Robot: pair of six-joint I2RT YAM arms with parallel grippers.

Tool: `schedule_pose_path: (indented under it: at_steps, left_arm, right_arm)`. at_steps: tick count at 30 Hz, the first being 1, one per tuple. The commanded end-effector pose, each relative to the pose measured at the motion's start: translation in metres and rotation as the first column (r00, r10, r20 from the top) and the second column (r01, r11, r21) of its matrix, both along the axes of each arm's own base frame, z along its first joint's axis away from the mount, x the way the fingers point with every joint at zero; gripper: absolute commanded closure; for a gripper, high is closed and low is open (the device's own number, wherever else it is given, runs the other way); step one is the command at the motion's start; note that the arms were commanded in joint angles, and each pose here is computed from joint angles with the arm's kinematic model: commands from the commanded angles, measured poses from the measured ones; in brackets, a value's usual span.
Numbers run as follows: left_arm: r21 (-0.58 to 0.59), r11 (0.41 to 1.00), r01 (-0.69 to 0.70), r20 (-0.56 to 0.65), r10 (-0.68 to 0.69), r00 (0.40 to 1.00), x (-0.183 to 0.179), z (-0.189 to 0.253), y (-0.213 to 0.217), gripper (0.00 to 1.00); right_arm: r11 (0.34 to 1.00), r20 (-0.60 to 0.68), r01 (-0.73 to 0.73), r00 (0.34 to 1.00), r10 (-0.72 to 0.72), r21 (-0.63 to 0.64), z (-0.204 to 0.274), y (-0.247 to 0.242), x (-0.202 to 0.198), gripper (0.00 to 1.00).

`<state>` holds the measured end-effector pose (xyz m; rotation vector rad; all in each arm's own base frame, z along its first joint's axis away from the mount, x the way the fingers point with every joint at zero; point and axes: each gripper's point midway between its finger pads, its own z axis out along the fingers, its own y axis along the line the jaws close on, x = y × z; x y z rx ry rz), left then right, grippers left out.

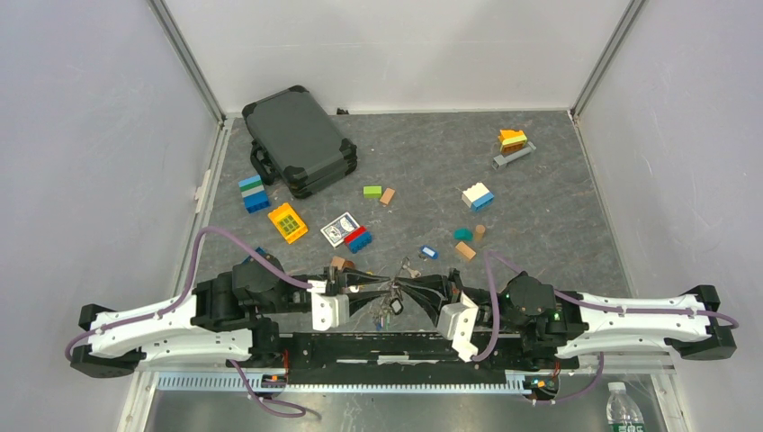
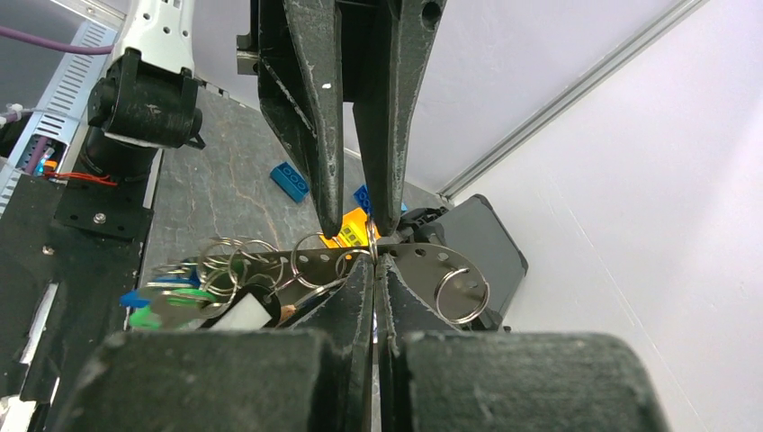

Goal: Remove the keys from the keyring

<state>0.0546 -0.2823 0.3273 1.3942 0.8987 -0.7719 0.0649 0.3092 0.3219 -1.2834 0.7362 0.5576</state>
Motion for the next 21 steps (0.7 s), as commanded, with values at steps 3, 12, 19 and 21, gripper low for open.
schedule_pose_path:
  at_steps: [3,12,19,21]
  left_arm:
    - [-0.035,0.999,0.034,-0.006,-0.035,0.999,-0.0061,0.0066,-0.0035,0.71]
    - [-0.016,0.998,0.057,-0.002,-0.057,0.998,-0.0088,0.0037,-0.0076,0.77]
    - [-0.012,0.998,0.064,-0.002,-0.064,0.998,-0.0099,0.0033,-0.0089,0.77]
    - [-0.011,0.998,0.065,-0.003,-0.065,0.998,-0.0099,0.0031,-0.0093,0.79]
  right_arm:
    - [0.994,-0.008,-0.031,0.999,0.032,0.105,0.0252,-0.0007,-0.0055,1.00]
    - [0.993,-0.004,-0.057,0.998,0.058,0.103,0.0244,0.0018,-0.0100,1.00]
    - [0.992,-0.005,-0.069,0.998,0.070,0.102,0.0240,0.0027,-0.0121,1.00]
    - [0.992,-0.003,-0.072,0.997,0.073,0.104,0.0246,0.0027,-0.0126,1.00]
